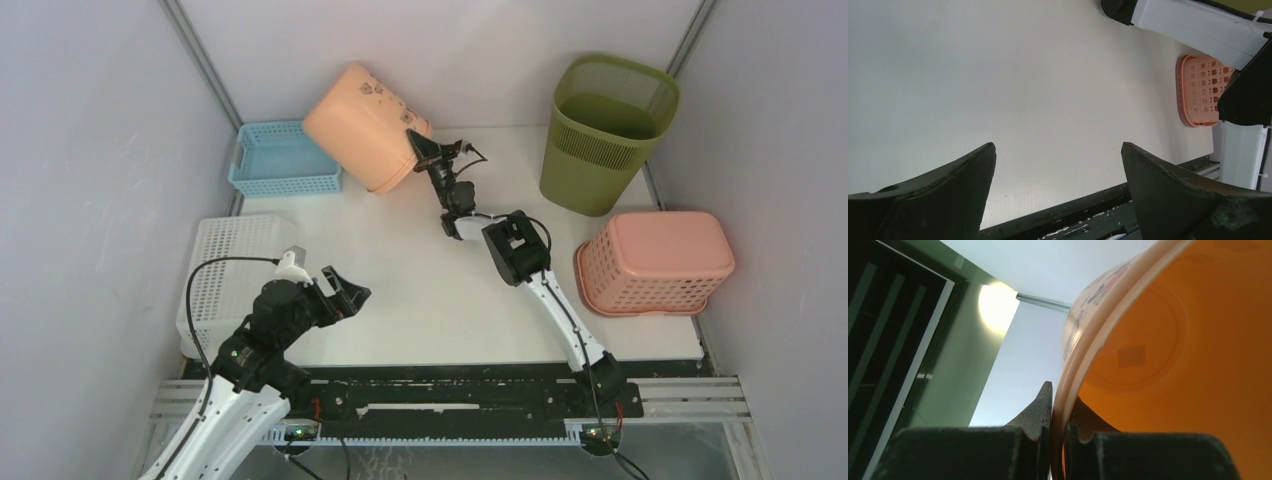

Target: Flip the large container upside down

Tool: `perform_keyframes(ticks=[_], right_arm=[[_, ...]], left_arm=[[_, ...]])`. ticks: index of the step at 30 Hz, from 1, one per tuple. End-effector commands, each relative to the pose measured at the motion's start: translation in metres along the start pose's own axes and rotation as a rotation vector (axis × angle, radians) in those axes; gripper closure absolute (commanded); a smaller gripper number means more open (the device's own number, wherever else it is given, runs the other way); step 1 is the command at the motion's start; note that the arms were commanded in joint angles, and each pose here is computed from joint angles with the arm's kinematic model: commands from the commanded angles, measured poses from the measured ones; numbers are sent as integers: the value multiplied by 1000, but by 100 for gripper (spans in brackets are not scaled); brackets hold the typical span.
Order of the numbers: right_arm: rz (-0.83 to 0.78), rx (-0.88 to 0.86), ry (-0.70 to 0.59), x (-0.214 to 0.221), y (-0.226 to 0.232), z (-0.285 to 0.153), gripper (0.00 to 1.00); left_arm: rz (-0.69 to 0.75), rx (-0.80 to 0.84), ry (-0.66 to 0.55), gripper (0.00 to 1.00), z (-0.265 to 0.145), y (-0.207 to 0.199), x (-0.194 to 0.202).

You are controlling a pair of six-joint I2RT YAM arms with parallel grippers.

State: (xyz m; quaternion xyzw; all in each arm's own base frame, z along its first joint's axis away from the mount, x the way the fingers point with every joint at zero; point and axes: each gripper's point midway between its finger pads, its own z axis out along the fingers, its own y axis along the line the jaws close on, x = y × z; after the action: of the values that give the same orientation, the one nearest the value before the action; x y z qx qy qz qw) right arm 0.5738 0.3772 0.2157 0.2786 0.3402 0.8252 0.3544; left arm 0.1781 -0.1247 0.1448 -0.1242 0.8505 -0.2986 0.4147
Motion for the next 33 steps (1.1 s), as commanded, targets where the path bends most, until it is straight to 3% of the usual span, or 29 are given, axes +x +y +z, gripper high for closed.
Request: perform_keyframes(ticks=[1, 3, 4, 6, 12, 16, 21, 33], right_arm=[[50, -58, 19, 11, 25, -4, 89], [15, -8, 23, 13, 22, -10, 79], [-15, 26, 18, 13, 21, -15, 68], [-83, 73, 12, 13, 27, -21, 55], [-148, 141, 6, 1, 45, -35, 42], [-171, 217, 7, -6, 43, -55, 1], [-185, 337, -41, -18, 29, -84, 0], [-265, 920, -131, -37, -15, -178, 0]], left_arm=[[23, 62, -49, 0, -9, -18, -16], [24, 61, -48, 0, -8, -18, -16], [23, 58, -45, 0, -8, -18, -16], [23, 56, -44, 0, -7, -17, -16], [20, 61, -44, 0, -6, -18, -16], [18, 63, -41, 0, -5, -20, -16], [20, 59, -48, 0, -5, -20, -19], [17, 45, -51, 0, -6, -21, -22]])
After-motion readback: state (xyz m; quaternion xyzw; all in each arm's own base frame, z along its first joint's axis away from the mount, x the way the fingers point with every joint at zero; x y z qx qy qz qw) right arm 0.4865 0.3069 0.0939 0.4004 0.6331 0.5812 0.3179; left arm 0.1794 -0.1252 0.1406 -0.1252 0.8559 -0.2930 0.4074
